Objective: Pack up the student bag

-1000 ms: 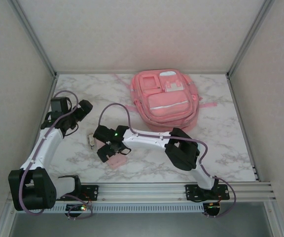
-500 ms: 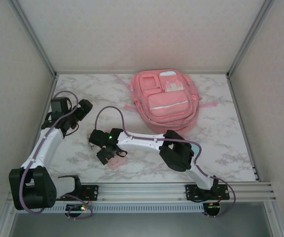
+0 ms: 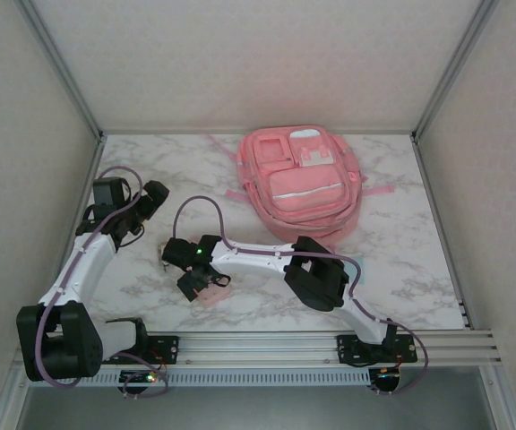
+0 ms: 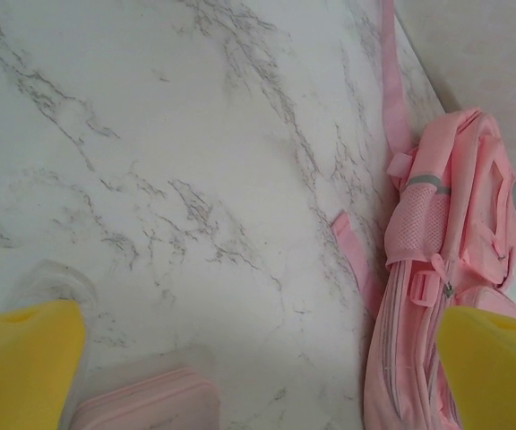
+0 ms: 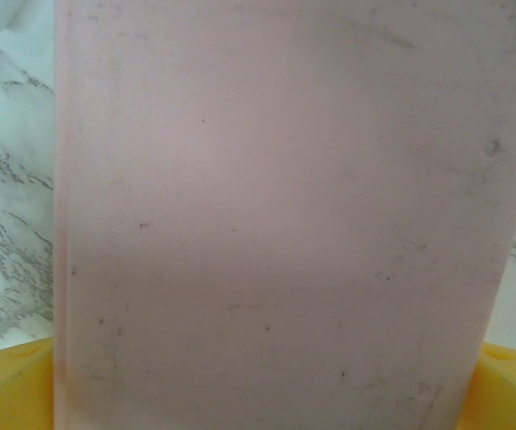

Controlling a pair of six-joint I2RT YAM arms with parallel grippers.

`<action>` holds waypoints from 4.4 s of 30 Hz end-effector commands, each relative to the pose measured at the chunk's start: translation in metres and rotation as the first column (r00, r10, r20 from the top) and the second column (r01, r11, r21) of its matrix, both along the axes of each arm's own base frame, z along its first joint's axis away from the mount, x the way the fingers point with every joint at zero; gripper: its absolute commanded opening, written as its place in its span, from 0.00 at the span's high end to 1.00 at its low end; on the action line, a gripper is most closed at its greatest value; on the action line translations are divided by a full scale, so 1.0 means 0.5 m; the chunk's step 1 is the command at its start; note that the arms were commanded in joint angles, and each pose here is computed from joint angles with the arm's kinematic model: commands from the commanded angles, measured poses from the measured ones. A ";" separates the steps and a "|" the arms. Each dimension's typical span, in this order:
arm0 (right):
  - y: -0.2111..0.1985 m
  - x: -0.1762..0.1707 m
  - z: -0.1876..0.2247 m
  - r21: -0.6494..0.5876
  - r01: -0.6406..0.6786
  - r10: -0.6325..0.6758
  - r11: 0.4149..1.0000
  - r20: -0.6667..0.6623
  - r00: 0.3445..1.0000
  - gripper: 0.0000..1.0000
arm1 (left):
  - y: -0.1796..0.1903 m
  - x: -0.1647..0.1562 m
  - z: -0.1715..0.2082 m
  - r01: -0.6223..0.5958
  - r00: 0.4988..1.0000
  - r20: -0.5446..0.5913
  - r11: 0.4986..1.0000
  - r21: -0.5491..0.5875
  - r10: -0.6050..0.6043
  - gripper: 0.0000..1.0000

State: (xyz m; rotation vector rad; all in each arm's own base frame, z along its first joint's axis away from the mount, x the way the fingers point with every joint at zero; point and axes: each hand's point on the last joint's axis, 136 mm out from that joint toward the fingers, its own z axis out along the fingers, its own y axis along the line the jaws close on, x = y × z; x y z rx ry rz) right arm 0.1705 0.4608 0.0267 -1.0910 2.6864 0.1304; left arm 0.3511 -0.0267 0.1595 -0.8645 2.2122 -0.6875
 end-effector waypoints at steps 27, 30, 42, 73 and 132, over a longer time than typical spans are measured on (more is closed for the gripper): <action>-0.400 0.300 0.368 0.497 0.397 -0.488 0.771 0.062 0.871 0.11 | -0.295 0.061 0.108 0.368 0.899 0.126 0.879 0.305 -0.420 0.01; -0.490 0.320 0.371 0.501 0.482 -0.588 0.719 0.067 0.806 0.10 | -0.381 0.054 0.101 0.475 0.829 0.084 0.776 0.415 -0.553 0.03; -0.791 0.293 0.307 0.481 0.752 -0.859 0.451 0.003 0.512 0.07 | -0.729 0.001 0.010 0.703 0.465 -0.143 0.266 0.659 -0.874 0.12; -0.861 0.286 0.273 0.555 0.786 -0.898 0.274 -0.146 0.416 0.17 | -0.789 0.090 0.022 0.714 0.430 -0.146 0.237 0.659 -0.891 1.00; -0.627 0.483 0.183 0.571 0.764 -0.736 0.299 -0.371 0.566 0.42 | -0.730 0.071 0.277 0.764 0.582 0.309 0.636 0.111 -0.752 1.00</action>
